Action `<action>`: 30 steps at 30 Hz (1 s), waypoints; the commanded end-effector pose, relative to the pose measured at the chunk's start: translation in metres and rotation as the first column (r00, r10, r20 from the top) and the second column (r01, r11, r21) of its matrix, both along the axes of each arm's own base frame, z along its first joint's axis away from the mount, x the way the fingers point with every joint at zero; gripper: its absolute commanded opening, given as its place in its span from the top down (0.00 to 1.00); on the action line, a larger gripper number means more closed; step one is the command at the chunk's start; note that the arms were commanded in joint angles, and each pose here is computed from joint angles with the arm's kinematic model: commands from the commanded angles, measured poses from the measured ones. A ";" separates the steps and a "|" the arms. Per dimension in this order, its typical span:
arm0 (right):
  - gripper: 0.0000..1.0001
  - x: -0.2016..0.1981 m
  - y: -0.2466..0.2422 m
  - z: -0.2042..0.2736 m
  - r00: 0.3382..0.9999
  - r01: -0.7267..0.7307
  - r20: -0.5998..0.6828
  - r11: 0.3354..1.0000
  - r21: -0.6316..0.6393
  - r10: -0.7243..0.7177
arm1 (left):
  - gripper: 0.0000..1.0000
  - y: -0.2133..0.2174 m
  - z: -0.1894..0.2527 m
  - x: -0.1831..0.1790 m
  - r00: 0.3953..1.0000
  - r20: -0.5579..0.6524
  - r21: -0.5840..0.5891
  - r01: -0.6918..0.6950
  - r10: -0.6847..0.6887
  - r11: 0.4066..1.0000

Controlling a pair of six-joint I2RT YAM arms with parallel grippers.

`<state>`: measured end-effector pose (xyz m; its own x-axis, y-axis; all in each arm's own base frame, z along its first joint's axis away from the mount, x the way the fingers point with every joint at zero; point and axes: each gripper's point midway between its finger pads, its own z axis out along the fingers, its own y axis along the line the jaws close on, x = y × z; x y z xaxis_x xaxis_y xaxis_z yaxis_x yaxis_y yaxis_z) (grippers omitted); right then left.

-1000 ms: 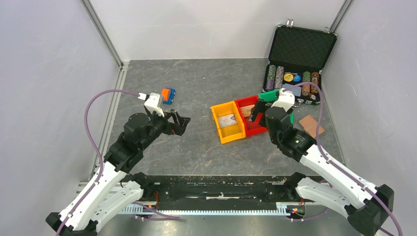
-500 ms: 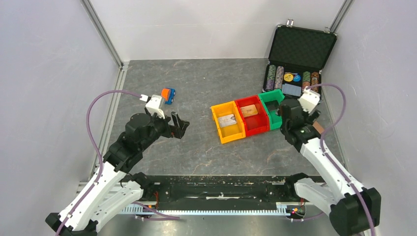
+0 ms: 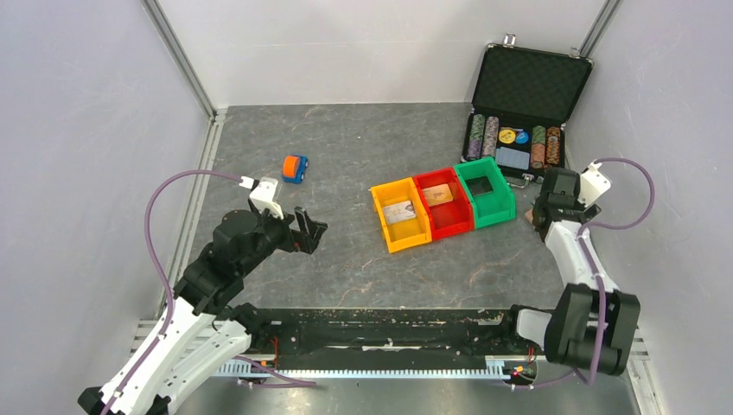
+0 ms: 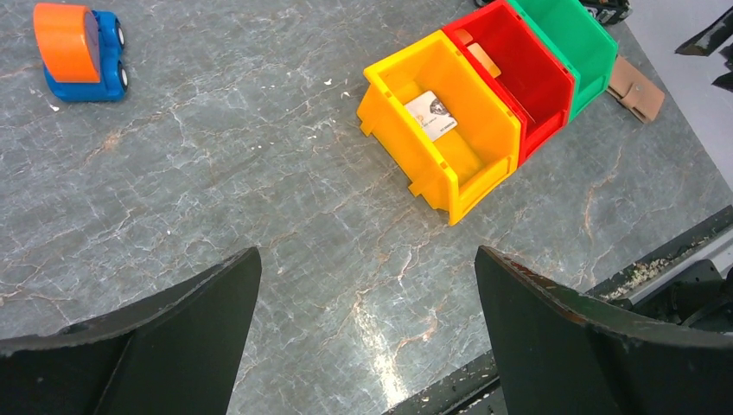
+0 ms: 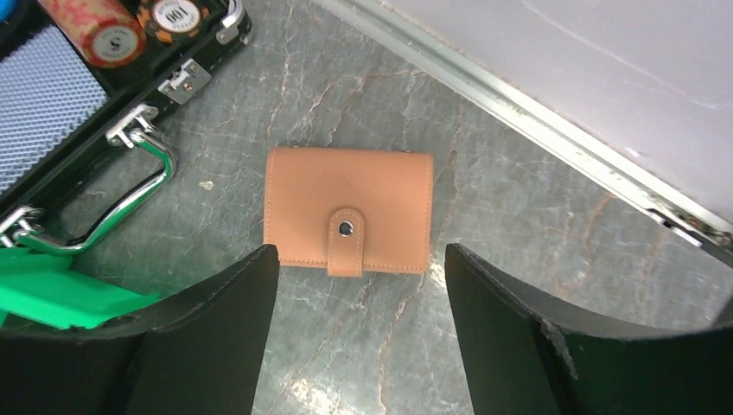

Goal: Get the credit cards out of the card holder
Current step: Move the card holder to the center of the board.

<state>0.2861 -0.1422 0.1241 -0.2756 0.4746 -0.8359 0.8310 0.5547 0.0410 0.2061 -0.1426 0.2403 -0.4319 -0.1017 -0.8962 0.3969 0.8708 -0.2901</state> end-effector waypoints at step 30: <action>0.02 0.054 -0.027 -0.087 0.975 -0.084 -0.188 0.979 0.188 0.120 | 0.00 0.010 0.001 0.003 0.999 0.045 0.040 -0.030 0.028 0.999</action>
